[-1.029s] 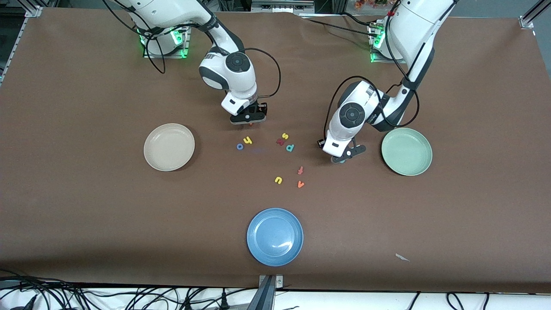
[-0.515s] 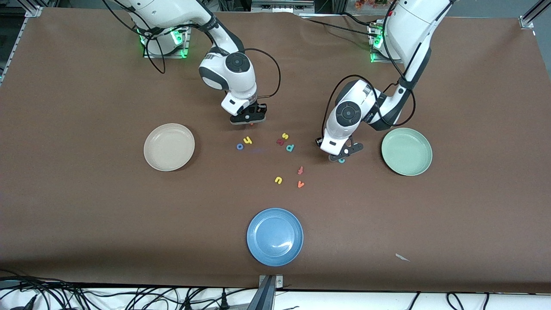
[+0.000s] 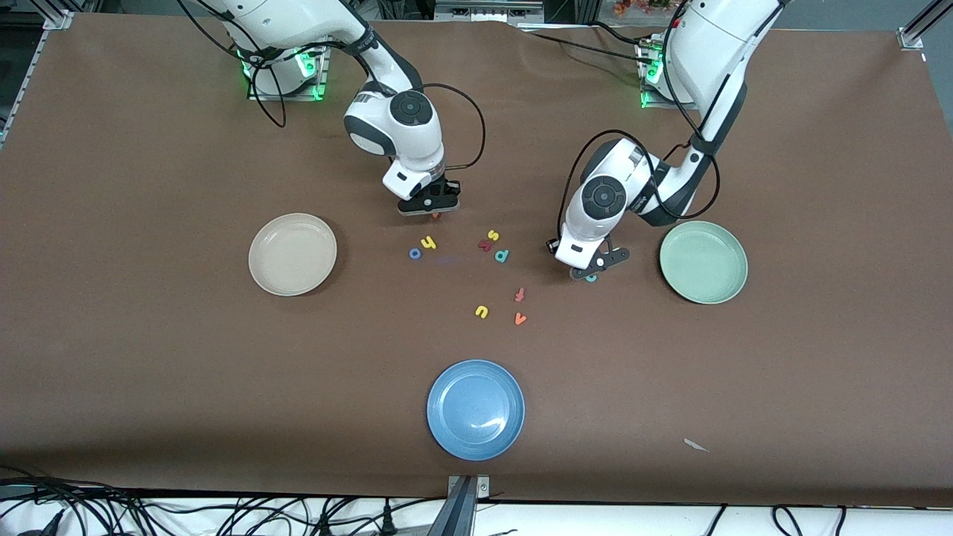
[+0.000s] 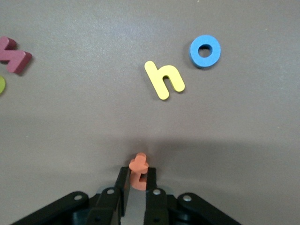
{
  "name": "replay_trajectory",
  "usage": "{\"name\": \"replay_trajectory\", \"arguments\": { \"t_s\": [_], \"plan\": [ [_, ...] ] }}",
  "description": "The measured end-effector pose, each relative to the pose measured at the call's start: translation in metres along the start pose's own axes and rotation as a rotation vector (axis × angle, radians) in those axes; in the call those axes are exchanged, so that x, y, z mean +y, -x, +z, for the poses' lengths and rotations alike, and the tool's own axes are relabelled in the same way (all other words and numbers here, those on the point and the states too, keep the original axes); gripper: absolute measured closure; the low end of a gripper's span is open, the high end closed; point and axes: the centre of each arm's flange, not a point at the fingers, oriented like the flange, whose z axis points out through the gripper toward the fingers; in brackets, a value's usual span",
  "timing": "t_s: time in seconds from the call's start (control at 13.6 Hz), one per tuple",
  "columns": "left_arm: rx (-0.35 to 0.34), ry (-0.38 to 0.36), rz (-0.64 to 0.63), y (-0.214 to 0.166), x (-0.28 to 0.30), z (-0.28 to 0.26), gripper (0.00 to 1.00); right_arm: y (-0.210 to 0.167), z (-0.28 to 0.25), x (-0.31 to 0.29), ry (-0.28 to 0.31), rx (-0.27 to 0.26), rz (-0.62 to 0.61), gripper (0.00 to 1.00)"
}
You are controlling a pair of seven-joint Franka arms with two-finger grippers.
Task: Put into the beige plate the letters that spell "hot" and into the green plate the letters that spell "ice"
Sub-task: 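Grasp orange e with the left gripper while the right gripper grasps orange t, then drop the e on the green plate while the right gripper drops t on cream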
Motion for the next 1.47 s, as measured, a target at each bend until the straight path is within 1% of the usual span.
{"name": "replay_trajectory", "arguments": {
  "t_s": [0.29,0.44,0.51,0.59,0.66,0.88,1.03,1.18,1.32,1.47],
  "plan": [
    [0.0,0.0,0.0,0.0,0.0,0.0,0.57,0.0,0.0,0.0,0.0,0.002,-0.002,0.82],
    [0.001,0.002,0.0,0.0,0.0,0.0,0.61,-0.003,-0.004,0.001,0.002,0.012,-0.004,0.82],
    [0.001,0.003,0.0,0.0,0.001,0.0,0.67,-0.007,-0.01,0.004,0.01,0.021,-0.004,0.82],
    [0.001,0.003,0.0,0.0,0.001,0.0,0.67,-0.01,-0.017,0.007,0.028,0.027,-0.004,0.82],
    [0.001,0.003,0.0,0.0,0.001,-0.001,0.71,-0.014,-0.025,0.01,0.044,0.034,-0.002,0.82],
    [0.001,0.003,0.0,0.0,0.001,-0.001,0.71,-0.023,-0.051,0.023,0.072,0.067,0.012,0.82],
    [0.005,0.007,-0.011,-0.006,-0.001,-0.004,0.71,-0.031,-0.063,0.046,0.101,0.077,-0.003,0.82],
    [0.004,0.0,-0.037,-0.025,-0.003,-0.024,0.71,-0.041,-0.073,0.074,0.146,0.058,-0.027,0.82],
    [-0.024,-0.031,-0.064,-0.046,0.001,-0.068,0.71,-0.049,-0.082,0.09,0.144,0.026,-0.047,0.82],
    [-0.076,-0.042,-0.052,-0.063,0.001,-0.123,0.71,-0.056,-0.091,0.104,0.139,0.002,-0.076,0.82]
  ]
}}
